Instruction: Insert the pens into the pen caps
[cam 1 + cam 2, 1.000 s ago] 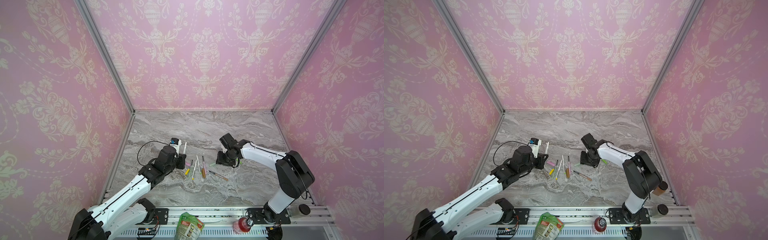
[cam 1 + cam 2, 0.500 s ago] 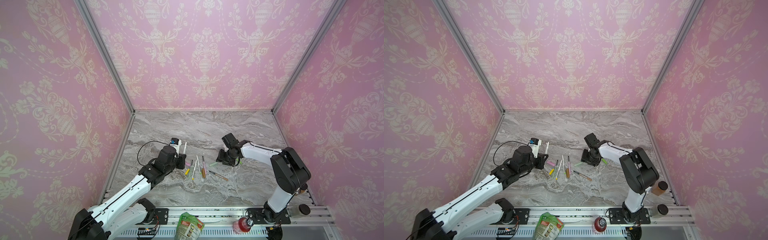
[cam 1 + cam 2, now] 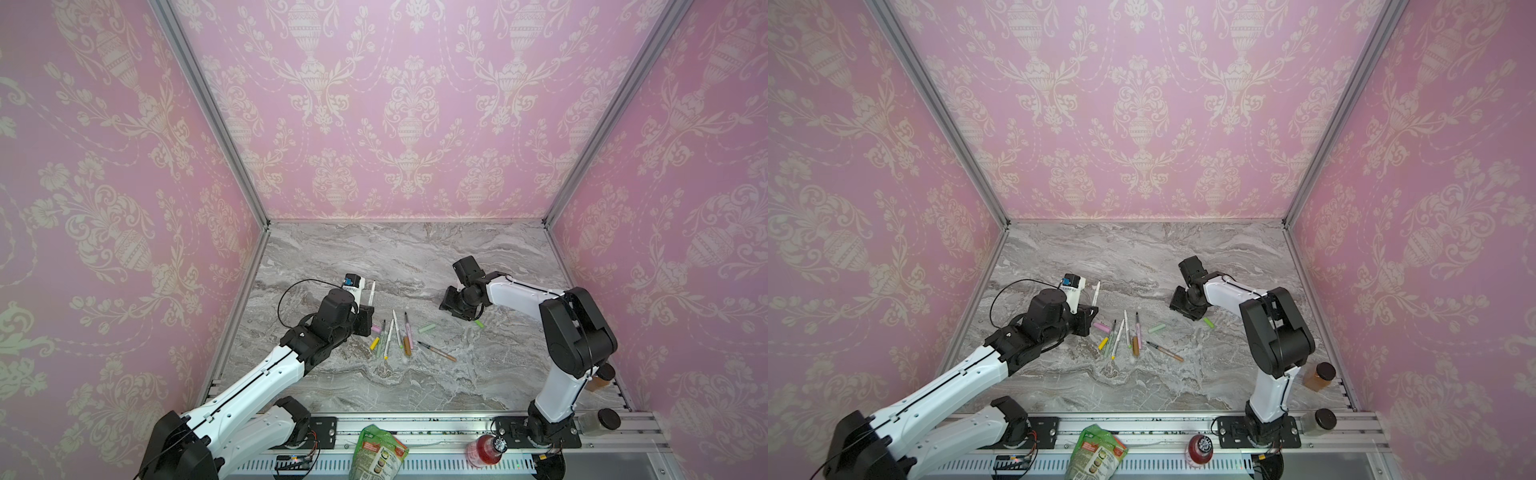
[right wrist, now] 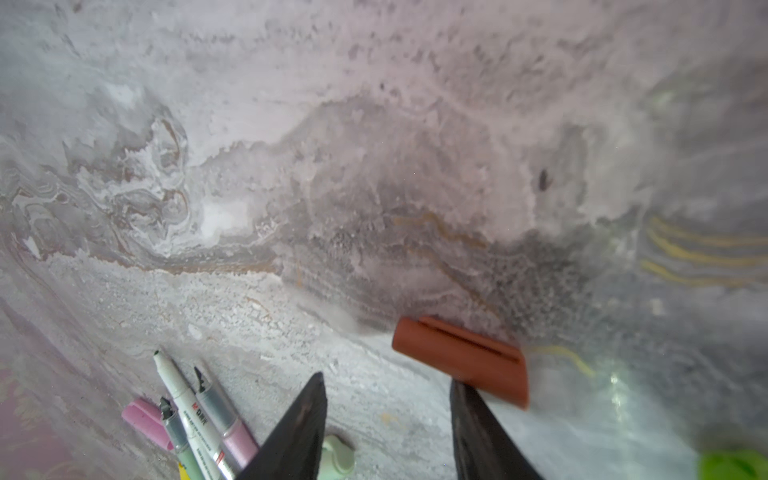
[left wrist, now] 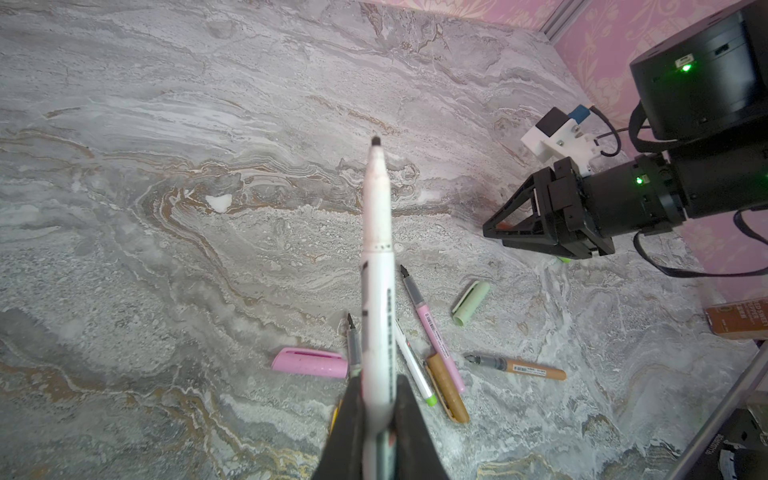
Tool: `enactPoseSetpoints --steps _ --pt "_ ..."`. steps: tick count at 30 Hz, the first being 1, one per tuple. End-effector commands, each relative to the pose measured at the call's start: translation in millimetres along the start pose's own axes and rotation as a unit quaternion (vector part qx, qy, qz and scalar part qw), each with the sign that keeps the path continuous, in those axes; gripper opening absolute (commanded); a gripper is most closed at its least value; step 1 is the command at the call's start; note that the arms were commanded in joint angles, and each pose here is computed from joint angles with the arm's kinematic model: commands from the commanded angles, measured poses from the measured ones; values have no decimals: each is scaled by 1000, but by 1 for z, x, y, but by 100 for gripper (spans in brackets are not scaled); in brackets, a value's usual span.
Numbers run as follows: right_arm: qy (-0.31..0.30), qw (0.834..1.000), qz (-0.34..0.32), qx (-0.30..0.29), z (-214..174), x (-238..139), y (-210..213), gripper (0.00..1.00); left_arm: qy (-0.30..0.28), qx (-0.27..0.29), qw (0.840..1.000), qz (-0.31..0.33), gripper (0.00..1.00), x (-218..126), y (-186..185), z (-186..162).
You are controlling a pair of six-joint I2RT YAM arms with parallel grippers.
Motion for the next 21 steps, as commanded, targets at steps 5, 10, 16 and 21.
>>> enactPoseSetpoints --steps 5,10,16,21 --pt "33 991 -127 -9 -6 18 -34 50 -13 21 1000 -7 0 -3 -8 10" --pt "34 991 -132 -4 -3 20 -37 52 -12 23 1000 -7 0 -3 -8 10" --pt "20 990 -138 4 1 16 -42 58 -15 23 1000 -8 0 -5 -8 11" --pt "17 991 -133 14 10 18 -46 58 -14 23 1000 -9 0 -4 -9 12"
Point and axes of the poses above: each gripper's point midway between its finger pads, its own x axis out along the fingers, its own y axis along the line the jaws close on, z = x × y, the point moved 9 cm from there along -x, back along the fingers, and after that the axes turned 12 degrees about -x, right-handed, at the moved point
